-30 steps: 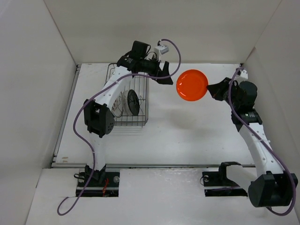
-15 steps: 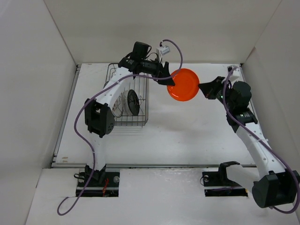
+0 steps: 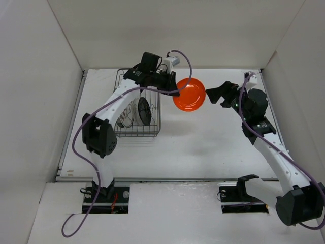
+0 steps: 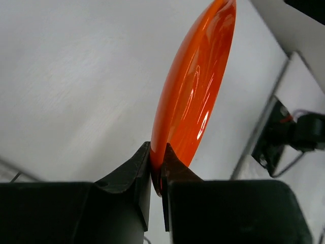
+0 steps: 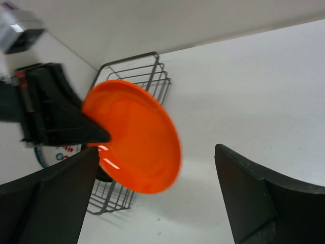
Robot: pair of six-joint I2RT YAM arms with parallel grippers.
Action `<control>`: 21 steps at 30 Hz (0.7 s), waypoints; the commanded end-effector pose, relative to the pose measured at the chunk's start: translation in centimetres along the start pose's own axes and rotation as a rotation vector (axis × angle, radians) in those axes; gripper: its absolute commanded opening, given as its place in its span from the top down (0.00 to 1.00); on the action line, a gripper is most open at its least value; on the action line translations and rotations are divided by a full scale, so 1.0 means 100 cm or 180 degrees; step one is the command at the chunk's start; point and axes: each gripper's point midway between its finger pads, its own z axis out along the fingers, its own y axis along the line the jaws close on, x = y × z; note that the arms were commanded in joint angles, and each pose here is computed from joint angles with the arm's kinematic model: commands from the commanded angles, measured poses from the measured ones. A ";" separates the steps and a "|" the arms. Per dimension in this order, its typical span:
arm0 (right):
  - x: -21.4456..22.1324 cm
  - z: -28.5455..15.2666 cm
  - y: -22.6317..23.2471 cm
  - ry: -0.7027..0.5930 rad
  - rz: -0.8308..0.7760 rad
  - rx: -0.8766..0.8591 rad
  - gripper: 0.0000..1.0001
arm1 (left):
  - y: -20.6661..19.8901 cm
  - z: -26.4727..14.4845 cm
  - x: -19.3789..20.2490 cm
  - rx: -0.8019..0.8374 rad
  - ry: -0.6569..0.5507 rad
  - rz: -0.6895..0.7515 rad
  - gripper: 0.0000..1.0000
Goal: Load the plates into the dish rack
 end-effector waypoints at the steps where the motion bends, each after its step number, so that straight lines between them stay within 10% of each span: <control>1: -0.020 -0.008 -0.012 -0.0235 -0.0004 0.0355 0.00 | -0.002 -0.093 -0.048 -0.1413 -0.0749 0.0097 1.00; 7: -0.009 -0.010 -0.024 -0.0150 0.0050 0.0614 0.00 | 0.055 -0.189 -0.007 -0.3322 -0.0748 -0.0538 1.00; 21: 0.020 -0.020 -0.059 -0.0013 0.0106 0.1055 0.00 | 0.085 -0.197 0.047 -0.3861 -0.0179 -0.0667 1.00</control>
